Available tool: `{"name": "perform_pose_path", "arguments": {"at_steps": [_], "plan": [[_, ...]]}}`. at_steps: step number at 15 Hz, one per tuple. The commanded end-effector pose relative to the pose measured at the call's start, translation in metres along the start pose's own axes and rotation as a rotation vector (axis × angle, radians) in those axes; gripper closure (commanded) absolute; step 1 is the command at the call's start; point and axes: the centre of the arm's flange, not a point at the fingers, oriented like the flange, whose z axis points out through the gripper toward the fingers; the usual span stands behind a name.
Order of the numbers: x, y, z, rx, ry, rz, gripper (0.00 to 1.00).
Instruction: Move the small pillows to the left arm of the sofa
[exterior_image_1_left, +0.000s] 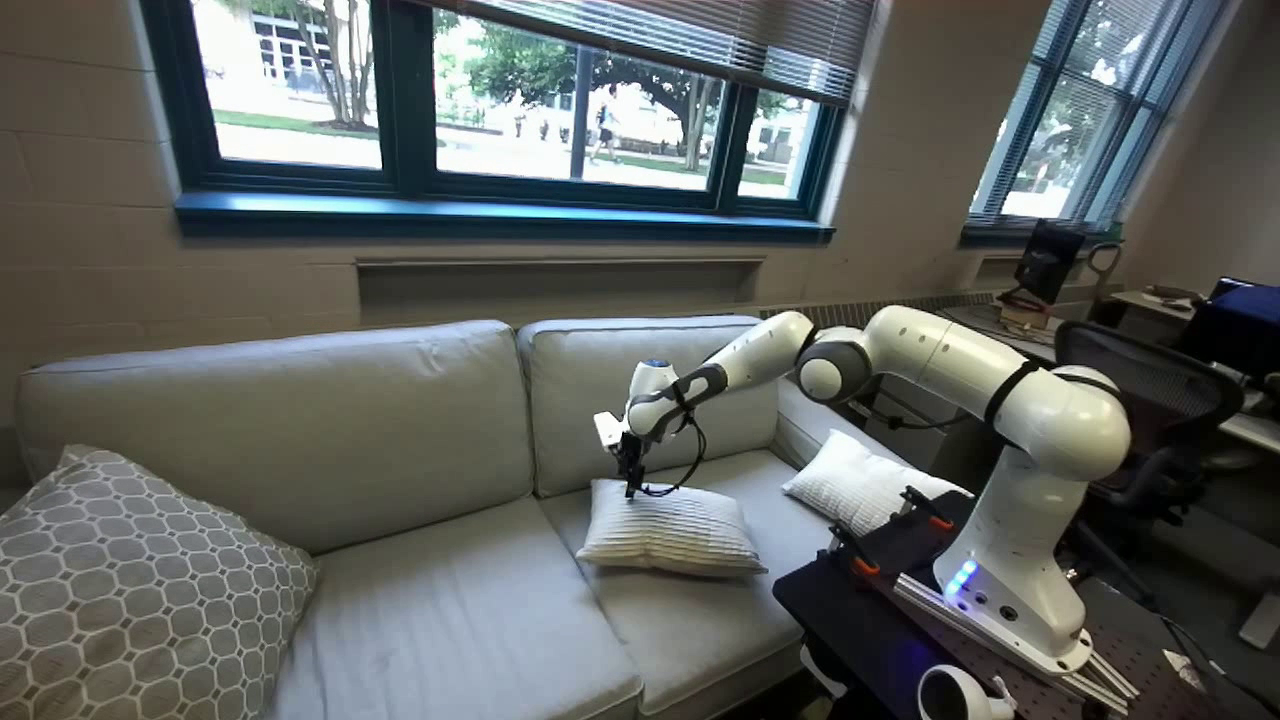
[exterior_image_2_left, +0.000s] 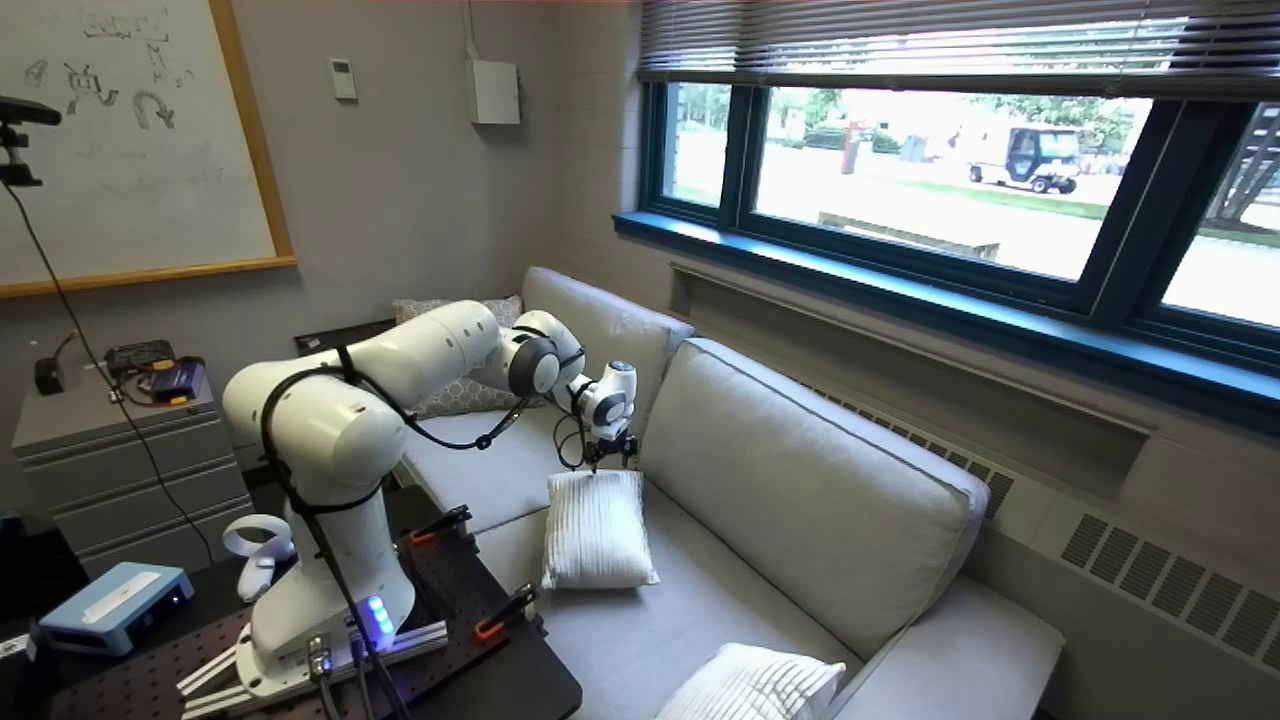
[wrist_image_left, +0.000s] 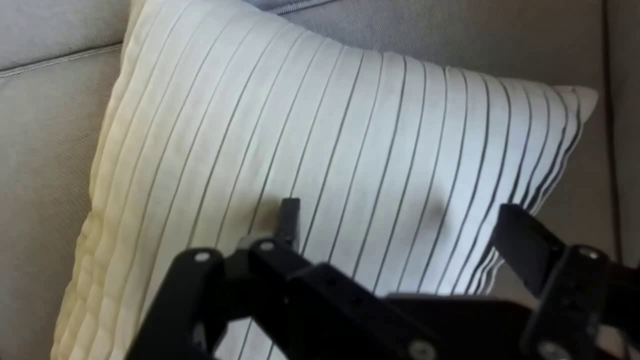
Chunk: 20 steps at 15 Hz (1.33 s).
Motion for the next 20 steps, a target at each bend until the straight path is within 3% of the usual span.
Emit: {"name": "perform_pose_path", "arguments": {"at_steps": [1,5,12,16,20], "plan": [[-0.032,-0.027,0.041,-0.004,0.087,0.182,0.00],[-0.053,-0.011,0.049,-0.053,0.167,0.357,0.00],[-0.055,0.002,0.059,-0.151,0.288,0.509,0.00],[-0.041,-0.008,0.059,-0.116,0.337,0.520,0.00],[-0.026,-0.017,0.055,-0.025,0.387,0.491,0.00]]}}
